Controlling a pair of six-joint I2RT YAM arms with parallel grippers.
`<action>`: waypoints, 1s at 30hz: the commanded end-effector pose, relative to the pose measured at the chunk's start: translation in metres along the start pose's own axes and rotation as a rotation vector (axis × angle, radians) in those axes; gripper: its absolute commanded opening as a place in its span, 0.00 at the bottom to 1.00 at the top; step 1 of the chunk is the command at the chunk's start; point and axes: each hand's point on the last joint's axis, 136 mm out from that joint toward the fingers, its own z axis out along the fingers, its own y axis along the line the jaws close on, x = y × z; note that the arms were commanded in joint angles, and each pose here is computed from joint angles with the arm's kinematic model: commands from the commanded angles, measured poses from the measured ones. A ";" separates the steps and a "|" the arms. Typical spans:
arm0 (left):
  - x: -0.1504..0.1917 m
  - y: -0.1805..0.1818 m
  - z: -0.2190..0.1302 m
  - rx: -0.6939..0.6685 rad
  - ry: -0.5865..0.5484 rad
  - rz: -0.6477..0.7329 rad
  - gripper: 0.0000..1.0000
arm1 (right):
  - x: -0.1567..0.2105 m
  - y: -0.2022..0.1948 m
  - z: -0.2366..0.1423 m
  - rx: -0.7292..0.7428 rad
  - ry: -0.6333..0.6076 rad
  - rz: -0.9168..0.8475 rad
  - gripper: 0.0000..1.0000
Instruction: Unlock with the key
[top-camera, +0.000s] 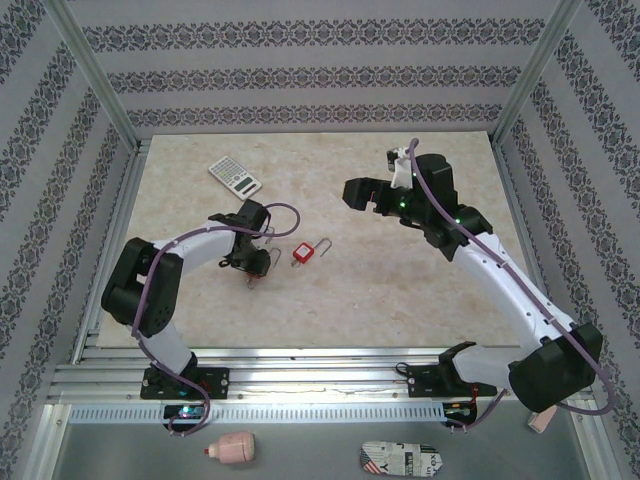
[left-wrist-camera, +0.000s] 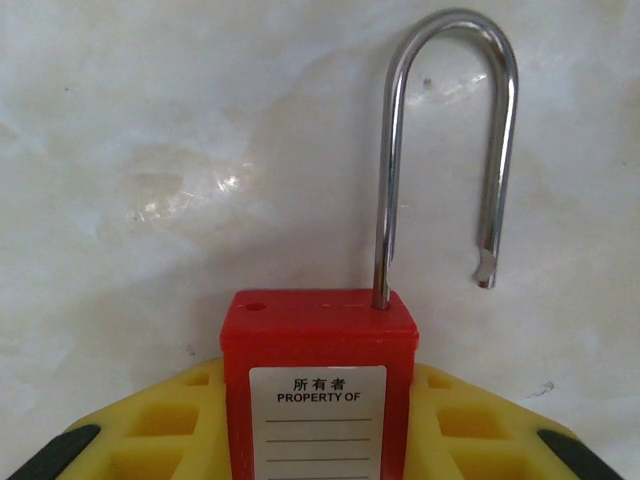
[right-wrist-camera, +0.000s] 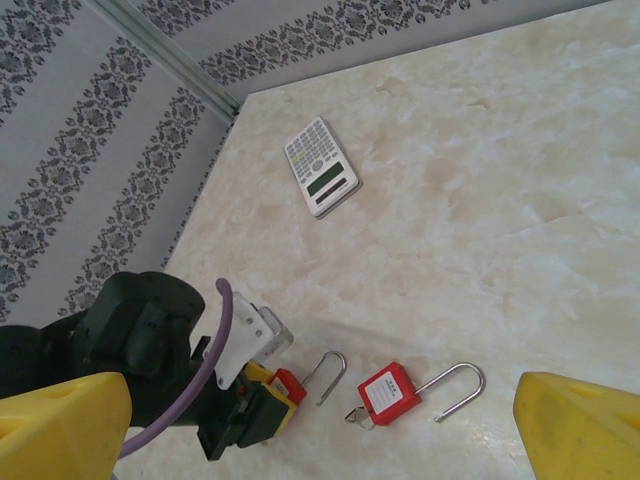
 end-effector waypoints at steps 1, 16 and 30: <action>0.000 0.015 0.001 -0.072 0.030 -0.005 0.00 | 0.001 -0.001 -0.007 -0.008 -0.011 -0.032 0.98; -0.044 0.037 -0.057 -0.177 -0.146 -0.103 1.00 | 0.018 -0.038 -0.030 0.090 -0.016 -0.046 0.98; -0.046 0.091 -0.184 -0.264 -0.927 -0.419 1.00 | 0.052 -0.184 -0.085 0.637 -0.207 -0.064 0.98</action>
